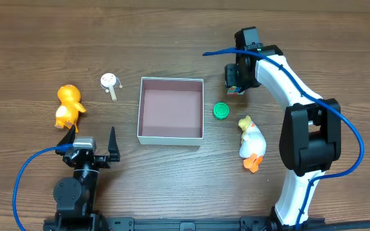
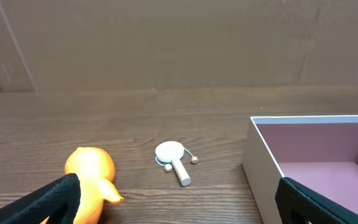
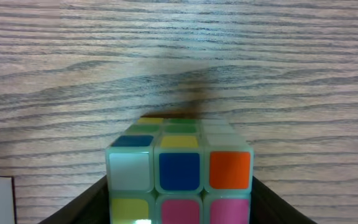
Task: Pack container
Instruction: 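Close the right gripper on the Rubik's cube and lift it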
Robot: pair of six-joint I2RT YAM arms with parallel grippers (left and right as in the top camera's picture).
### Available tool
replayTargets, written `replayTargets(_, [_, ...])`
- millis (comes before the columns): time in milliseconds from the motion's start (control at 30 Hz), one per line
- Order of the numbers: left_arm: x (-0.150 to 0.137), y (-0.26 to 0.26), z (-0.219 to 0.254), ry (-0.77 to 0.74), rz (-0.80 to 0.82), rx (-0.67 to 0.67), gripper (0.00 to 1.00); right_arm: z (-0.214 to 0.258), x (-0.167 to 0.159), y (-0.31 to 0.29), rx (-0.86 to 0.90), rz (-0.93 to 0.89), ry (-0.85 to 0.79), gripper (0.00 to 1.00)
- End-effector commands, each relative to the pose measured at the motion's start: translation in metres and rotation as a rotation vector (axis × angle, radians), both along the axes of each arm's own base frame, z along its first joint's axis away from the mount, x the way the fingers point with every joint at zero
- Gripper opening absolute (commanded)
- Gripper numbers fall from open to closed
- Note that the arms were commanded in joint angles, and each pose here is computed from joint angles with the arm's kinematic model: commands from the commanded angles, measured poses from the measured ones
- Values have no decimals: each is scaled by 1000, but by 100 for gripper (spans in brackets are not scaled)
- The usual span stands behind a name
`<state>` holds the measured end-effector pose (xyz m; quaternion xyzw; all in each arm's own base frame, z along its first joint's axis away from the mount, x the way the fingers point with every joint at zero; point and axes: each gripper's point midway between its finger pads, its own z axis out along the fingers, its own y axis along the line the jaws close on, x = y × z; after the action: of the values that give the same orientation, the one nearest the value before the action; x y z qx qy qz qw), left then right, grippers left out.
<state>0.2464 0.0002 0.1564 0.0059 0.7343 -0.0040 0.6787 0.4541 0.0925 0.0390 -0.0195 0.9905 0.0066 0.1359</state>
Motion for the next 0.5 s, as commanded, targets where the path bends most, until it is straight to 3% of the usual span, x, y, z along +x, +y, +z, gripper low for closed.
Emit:
replayTargets(0, [0, 2, 0, -5, 8, 10, 100, -1, 1, -3, -8, -7, -5, 57])
replayTargets(167, [0, 2, 0, -5, 8, 10, 100, 4, 4, -3, -7, -7, -11, 53])
replayTargets(367, [0, 2, 0, -5, 8, 10, 100, 31, 20, 1, 4, -7, -59, 35])
replayTargets(467, [0, 2, 0, -5, 8, 10, 100, 41, 23, 2, 6, -7, -69, 33])
